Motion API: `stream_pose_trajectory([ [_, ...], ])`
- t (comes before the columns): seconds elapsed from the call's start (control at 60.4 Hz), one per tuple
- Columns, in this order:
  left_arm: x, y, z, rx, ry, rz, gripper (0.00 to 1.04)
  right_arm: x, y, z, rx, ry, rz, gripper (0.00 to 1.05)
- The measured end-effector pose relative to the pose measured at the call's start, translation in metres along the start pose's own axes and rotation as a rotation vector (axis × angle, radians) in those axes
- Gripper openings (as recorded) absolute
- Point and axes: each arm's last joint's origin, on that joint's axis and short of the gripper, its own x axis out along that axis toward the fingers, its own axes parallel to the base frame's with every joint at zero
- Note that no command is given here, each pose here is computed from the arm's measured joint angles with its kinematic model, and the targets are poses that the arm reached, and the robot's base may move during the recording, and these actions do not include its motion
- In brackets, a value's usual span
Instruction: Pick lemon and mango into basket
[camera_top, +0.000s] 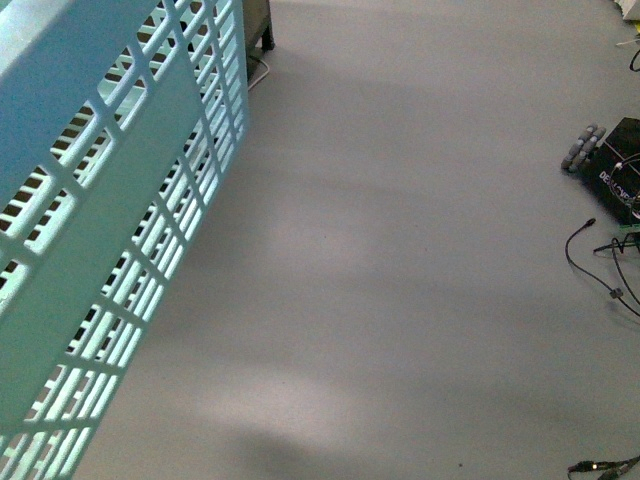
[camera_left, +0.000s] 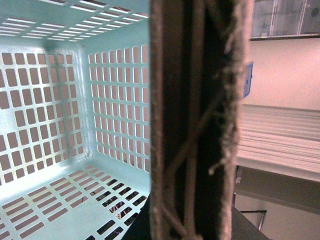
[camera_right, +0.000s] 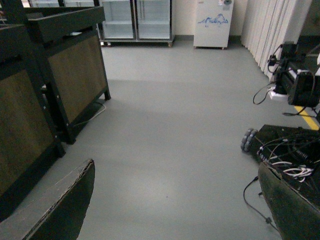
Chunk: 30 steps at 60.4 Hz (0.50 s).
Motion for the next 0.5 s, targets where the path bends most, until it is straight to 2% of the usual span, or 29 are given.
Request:
stream_pose_trajectory([
  [0.497, 0.0000, 0.0000, 0.0000, 0.000, 0.000, 0.000, 0.05, 0.0000, 0.0000, 0.0000, 0.001, 0.000, -0.001, 0.96],
])
